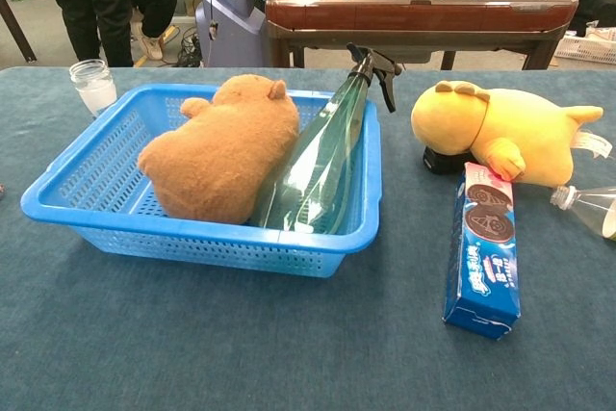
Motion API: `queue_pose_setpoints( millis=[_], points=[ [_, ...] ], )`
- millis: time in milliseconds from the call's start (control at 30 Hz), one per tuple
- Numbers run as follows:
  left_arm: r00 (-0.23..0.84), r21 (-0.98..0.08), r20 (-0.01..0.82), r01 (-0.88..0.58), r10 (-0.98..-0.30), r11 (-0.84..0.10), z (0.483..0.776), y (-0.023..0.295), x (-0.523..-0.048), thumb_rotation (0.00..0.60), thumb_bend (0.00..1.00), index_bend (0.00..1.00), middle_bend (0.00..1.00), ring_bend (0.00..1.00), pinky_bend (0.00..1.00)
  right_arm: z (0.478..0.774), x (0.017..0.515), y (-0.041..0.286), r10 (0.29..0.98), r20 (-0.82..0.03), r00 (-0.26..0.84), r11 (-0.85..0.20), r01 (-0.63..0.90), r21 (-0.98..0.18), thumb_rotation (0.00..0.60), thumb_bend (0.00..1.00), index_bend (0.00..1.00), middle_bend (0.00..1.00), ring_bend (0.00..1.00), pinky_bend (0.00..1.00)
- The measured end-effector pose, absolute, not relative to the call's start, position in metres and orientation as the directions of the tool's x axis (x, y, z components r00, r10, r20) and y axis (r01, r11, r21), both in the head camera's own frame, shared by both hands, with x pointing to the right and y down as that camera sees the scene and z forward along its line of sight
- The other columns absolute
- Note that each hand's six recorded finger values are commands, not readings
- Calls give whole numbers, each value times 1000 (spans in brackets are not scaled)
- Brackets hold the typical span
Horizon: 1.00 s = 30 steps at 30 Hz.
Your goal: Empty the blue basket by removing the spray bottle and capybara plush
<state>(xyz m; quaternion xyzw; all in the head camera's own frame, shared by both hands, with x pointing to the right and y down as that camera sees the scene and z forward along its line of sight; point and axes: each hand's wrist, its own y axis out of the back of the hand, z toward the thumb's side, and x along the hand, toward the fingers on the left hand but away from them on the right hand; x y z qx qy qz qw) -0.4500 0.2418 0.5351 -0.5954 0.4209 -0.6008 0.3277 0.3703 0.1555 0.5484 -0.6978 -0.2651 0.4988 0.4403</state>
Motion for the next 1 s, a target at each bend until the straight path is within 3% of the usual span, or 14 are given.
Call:
queue_pose_setpoints(
  millis=[233, 533, 1000],
  points=[
    [-77, -895, 441, -105, -894, -433, 532, 245, -451, 600, 207, 50, 73, 66, 219, 573, 303, 112, 699, -501, 510, -510, -135, -849, 600, 282, 305, 343, 296, 397],
    [-86, -899, 435, -107, -896, -426, 528, 248, -455, 600, 207, 50, 73, 66, 220, 607, 207, 68, 557, -527, 642, -500, -247, -830, 600, 226, 136, 206, 154, 305],
    [-105, -896, 440, -110, -892, -429, 530, 250, -463, 600, 207, 50, 73, 66, 219, 643, 119, 53, 451, -543, 708, -400, -383, -833, 600, 221, 132, 233, 149, 297]
  ],
)
